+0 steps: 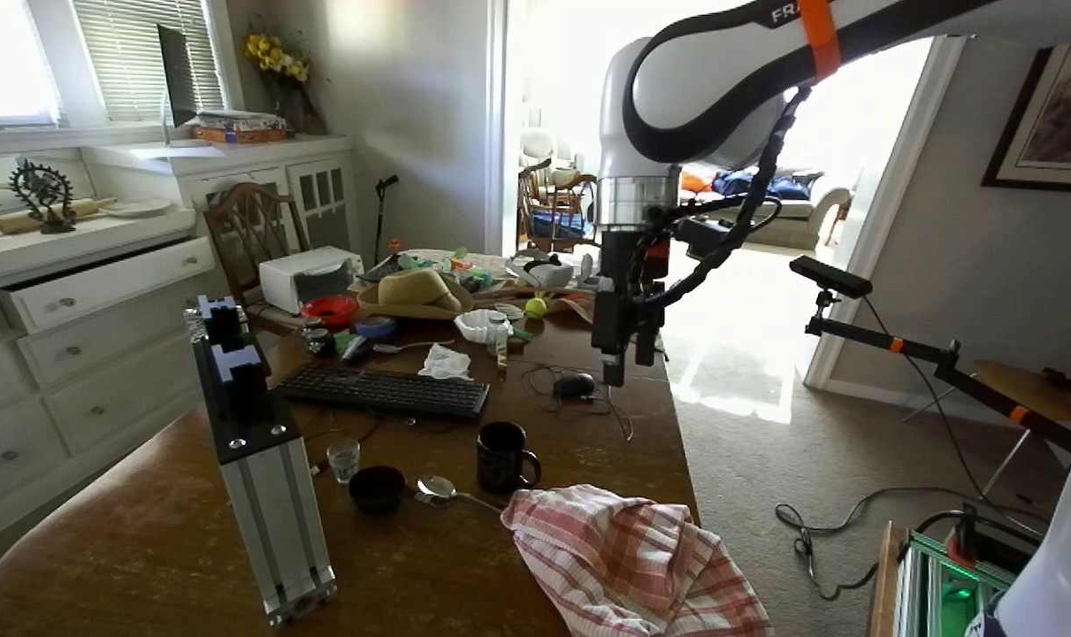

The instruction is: Fold the towel

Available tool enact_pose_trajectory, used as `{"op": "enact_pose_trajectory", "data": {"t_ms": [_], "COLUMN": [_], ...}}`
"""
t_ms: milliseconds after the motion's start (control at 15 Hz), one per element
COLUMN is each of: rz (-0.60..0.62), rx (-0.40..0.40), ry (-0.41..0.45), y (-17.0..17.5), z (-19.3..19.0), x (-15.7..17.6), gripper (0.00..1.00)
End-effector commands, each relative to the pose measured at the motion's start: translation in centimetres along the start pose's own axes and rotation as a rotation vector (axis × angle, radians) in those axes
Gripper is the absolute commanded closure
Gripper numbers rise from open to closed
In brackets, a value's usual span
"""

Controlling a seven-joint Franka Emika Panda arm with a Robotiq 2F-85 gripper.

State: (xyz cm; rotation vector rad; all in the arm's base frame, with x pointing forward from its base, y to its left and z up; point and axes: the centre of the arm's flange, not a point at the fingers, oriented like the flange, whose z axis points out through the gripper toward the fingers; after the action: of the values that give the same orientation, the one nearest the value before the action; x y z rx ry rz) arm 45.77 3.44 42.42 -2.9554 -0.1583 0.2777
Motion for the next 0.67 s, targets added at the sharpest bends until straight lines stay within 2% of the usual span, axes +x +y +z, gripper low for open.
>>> {"op": "enact_pose_trajectory", "data": {"t_ms": [0, 333, 600], "rz": [-0.003, -0.037, -0.265], "rx": [-0.001, -0.007, 0.069], "ry": [0.004, 0.035, 0.089], "y": [-0.2, -0.3, 3.4], "z": [-0.2, -0.6, 1.1], "x": [0.0, 0.3, 2.8], "gripper": [0.0, 0.0, 0.0]}}
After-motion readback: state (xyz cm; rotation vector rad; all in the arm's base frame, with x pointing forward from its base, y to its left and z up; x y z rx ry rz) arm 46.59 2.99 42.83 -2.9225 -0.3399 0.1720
